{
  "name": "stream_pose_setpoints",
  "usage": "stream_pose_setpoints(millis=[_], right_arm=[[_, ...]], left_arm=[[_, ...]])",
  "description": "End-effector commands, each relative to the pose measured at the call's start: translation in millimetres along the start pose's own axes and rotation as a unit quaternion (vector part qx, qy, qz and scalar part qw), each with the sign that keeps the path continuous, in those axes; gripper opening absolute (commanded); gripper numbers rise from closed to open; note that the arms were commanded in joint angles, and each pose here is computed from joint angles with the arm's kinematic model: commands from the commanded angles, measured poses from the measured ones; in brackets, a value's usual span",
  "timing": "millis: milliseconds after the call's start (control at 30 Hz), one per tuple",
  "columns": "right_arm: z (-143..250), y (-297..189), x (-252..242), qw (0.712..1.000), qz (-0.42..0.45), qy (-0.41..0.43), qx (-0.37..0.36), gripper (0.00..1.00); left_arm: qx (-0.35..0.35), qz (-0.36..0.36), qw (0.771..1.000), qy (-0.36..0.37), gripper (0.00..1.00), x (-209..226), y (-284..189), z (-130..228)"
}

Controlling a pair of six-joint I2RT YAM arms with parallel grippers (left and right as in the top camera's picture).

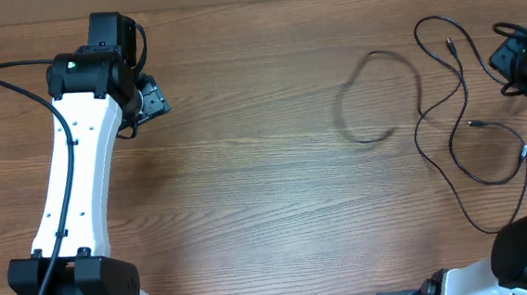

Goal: Untangle cables
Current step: 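Drag the grasped cable to the right pile with the right gripper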

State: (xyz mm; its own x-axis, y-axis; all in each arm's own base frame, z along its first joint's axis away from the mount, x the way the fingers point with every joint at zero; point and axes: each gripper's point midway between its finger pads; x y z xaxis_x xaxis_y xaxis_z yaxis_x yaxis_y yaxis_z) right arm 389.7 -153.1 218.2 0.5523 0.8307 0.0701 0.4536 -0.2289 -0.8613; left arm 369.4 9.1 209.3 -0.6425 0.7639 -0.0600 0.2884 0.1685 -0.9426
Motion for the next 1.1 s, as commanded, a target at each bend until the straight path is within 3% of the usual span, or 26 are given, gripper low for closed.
stream_pose_setpoints(millis=[0, 233, 533, 800, 1067], right_arm=[[20, -2, 56, 0.985, -0.148, -0.075, 0.042, 0.93], [78, -3, 113, 0.948, -0.206, -0.219, 0.105, 0.97], [136, 46, 140, 0.935, -0.165, -0.288, 0.127, 0.93], [119, 99, 165, 0.963, -0.148, -0.223, 0.027, 0.93], [95, 134, 180, 0.968, -0.151, -0.191, -0.052, 0.82]], left_arm=[[0.002, 0.001, 1.0, -0.003, 0.75, -1, 2, 0], [0.004, 0.0, 1.0, -0.003, 0.75, 0, 2, 1], [0.004, 0.0, 1.0, -0.003, 0.75, 0, 2, 1], [0.007, -0.003, 1.0, -0.002, 0.75, 1, 2, 3], [0.011, -0.006, 1.0, -0.001, 0.74, 3, 2, 5]])
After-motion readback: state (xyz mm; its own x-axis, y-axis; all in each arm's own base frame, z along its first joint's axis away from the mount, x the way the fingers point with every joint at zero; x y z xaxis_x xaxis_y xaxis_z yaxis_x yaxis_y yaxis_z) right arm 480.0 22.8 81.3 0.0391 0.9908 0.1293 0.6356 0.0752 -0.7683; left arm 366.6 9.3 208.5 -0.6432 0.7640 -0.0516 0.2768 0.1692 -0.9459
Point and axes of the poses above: each gripper's point midway between its finger pads, its own y axis out along the fingers, its own x axis along the line the jaws close on, z = x × y, and after that the axes turned 13 degrees about -y, right-handed
